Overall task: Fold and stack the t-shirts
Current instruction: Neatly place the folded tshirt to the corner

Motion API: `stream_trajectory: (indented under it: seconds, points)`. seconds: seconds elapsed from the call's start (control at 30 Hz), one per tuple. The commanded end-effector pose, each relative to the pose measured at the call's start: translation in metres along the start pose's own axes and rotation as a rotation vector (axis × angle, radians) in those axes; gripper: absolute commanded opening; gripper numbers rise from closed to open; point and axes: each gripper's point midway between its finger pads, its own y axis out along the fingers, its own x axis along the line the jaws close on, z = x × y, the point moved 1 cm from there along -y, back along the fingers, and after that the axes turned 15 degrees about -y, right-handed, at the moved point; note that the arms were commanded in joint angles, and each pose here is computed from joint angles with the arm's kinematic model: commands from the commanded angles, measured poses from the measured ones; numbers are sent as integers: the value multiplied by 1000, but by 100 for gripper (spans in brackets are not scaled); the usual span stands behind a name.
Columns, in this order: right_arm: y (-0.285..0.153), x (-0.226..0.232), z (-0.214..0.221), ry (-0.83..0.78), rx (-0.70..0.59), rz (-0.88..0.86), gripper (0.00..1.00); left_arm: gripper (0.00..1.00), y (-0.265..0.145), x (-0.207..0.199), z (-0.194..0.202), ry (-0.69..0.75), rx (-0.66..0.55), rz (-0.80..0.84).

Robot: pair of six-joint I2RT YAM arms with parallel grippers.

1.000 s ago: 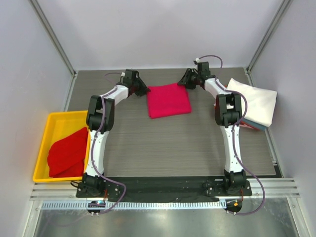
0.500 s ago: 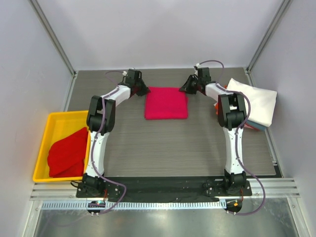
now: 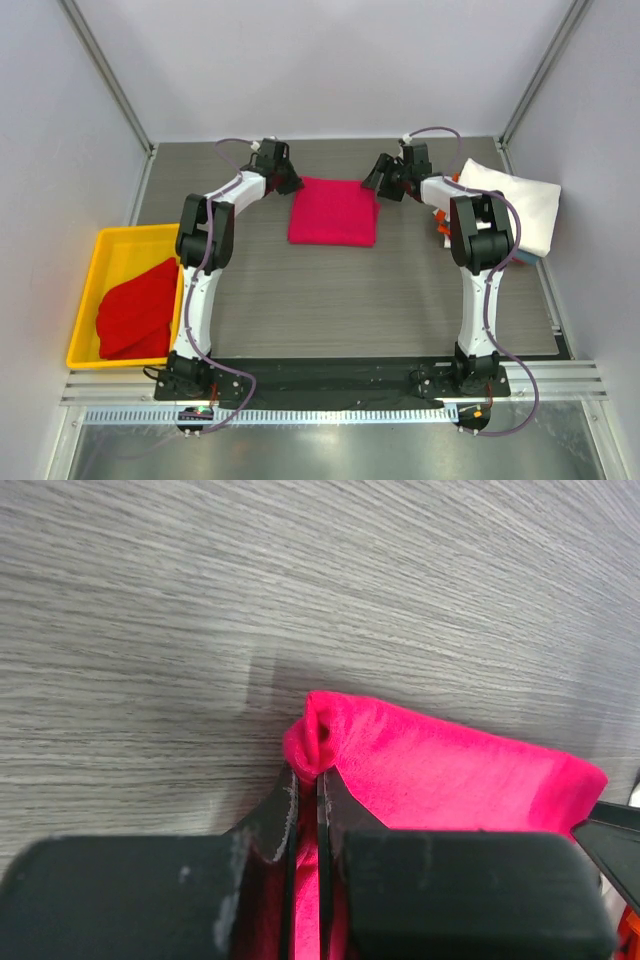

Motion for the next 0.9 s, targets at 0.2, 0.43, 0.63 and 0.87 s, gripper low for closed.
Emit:
stream_trajectory:
  seconds: [0.2, 0.43, 0.63, 0.87]
  points:
    - [6, -7, 6, 6, 53, 40, 64, 0, -2, -7, -18, 29, -52, 0]
    - [22, 3, 21, 19, 114, -7, 55, 0, -2, -5, -17, 30, -46, -7]
    - [22, 8, 19, -7, 112, 17, 22, 0, -2, -6, -16, 30, -39, -6]
    - [-5, 16, -18, -65, 8, 64, 1, 0, -24, -21, -19, 36, -45, 35]
